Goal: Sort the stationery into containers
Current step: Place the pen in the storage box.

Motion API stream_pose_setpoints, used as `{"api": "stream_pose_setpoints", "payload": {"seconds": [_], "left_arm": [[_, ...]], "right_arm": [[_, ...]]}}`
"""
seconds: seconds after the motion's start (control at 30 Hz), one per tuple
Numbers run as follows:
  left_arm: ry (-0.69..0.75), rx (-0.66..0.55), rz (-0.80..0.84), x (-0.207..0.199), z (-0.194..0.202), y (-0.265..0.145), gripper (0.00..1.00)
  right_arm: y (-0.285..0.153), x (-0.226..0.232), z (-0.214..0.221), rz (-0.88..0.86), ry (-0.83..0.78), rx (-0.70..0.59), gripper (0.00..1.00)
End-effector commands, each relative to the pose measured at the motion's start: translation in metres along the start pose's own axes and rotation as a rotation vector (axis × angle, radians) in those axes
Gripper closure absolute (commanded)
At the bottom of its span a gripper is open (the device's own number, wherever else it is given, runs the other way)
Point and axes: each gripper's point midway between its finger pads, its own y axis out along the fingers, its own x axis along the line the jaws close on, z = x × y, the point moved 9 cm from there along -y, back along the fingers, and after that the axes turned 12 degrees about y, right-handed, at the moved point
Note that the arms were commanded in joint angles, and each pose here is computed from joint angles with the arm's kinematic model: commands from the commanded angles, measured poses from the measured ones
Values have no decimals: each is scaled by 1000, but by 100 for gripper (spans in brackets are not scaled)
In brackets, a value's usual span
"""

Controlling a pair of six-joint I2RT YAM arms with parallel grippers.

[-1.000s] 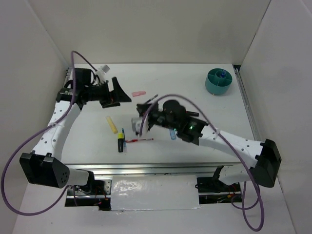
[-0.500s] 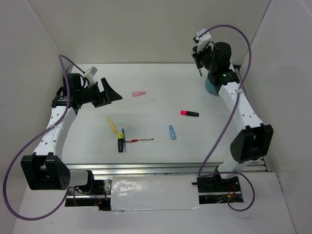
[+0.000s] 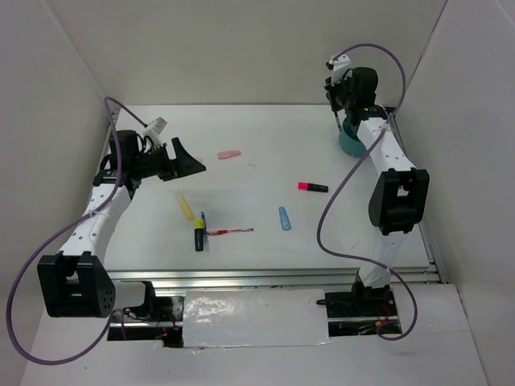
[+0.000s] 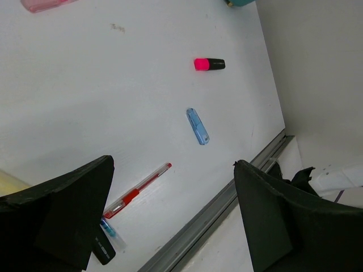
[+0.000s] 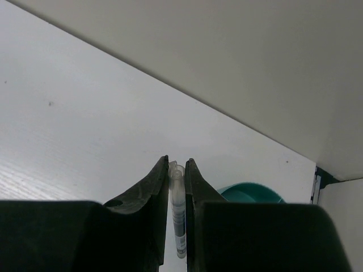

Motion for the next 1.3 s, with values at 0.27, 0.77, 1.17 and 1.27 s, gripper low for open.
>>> {"api": "stream_pose_setpoints", "payload": {"seconds": [0.27, 0.77, 1.17, 1.27], "left_arm": [[196, -31, 57, -17, -2, 3, 1], [330, 47, 61, -17, 6, 9, 1], [498, 87, 54, -26, 15, 5, 2], [503, 89, 54, -26, 16, 5, 2]], "right_arm": [[18, -28, -13, 106, -110, -41, 100], [29, -65, 23, 169, -82, 7, 87], [32, -68, 45, 207, -48, 40, 78], [31, -68, 46, 208, -5, 43, 77]]}}
